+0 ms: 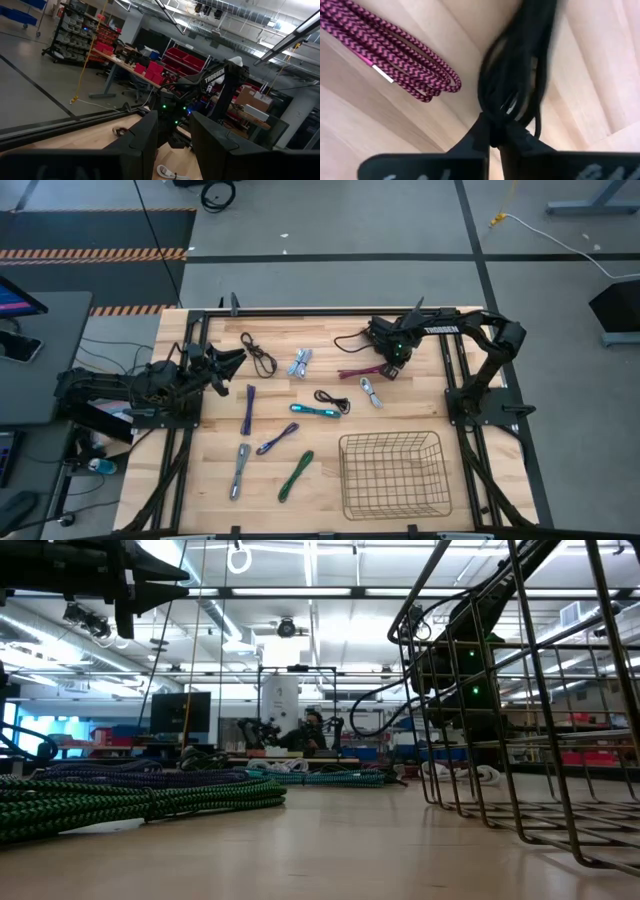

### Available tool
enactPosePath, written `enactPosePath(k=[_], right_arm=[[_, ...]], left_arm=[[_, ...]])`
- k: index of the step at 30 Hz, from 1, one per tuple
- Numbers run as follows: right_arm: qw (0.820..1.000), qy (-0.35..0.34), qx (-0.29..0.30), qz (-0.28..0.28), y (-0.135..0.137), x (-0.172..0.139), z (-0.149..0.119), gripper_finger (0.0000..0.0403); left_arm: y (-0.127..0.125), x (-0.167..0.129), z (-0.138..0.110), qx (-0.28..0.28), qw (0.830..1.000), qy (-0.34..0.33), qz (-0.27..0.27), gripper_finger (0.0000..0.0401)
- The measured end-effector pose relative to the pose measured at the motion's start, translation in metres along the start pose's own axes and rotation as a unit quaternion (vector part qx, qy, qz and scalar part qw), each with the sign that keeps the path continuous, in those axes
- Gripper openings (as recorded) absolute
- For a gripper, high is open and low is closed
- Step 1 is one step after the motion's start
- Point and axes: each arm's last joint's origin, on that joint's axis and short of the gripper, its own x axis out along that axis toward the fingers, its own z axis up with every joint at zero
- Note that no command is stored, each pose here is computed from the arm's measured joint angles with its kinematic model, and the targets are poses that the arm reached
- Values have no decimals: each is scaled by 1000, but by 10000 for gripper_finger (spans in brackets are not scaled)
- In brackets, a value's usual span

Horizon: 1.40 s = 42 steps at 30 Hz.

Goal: Pick and place USB-C Cables
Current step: Put the right black charger cable into the wire basket

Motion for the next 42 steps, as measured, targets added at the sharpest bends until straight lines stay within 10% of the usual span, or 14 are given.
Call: enactPosePath(k=[13, 25, 42], right_arm=[[990, -128, -28, 43, 21, -105, -2, 7], [905, -288, -139, 279, 75, -246, -75, 7], [925, -83, -161, 334, 196, -232, -163, 7]], left_arm=[[0, 0, 0, 0, 1000, 0, 0, 121], [0, 0, 0, 2, 1000, 2, 1, 121], [0, 0, 0, 2, 1000, 2, 1, 121]])
